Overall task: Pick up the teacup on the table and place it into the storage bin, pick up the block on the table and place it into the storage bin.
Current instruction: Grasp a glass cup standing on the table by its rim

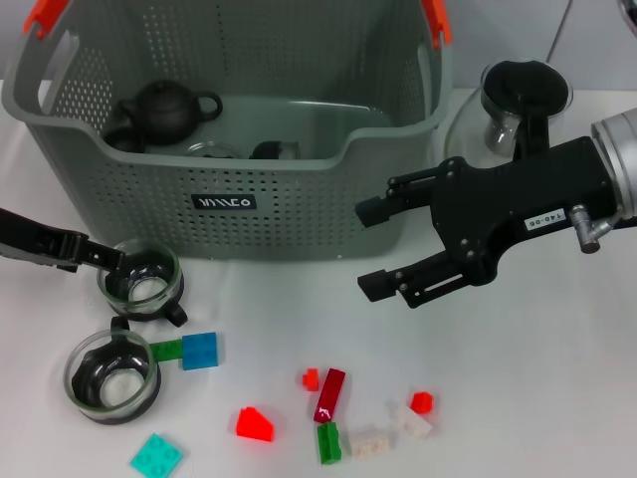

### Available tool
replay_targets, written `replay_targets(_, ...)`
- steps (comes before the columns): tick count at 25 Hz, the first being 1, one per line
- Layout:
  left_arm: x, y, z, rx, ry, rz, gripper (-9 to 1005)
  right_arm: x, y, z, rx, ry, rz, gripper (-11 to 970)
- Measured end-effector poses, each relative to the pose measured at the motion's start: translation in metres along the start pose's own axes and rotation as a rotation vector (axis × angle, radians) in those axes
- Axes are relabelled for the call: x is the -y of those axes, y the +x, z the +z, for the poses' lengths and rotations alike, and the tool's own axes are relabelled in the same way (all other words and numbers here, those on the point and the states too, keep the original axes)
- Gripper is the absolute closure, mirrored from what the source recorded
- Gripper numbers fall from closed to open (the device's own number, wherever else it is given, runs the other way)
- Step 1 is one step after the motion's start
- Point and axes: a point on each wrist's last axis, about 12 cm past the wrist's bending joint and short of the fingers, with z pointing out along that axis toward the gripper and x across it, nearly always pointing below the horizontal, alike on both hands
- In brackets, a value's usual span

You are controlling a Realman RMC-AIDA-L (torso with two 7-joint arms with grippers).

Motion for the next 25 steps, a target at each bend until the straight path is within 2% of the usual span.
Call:
replay_targets(9, 0.004, 0.000, 0.008, 0.010, 0.001, -0.010, 147, 0.000, 0.002, -0.001, 0.003, 0.008, 0.003, 102)
replay_targets(25, 0.002, 0.007, 0.021, 0.020, -0.001, -0.029, 164, 0.001, 0.004, 0.000, -0.007, 0.015, 0.002, 102)
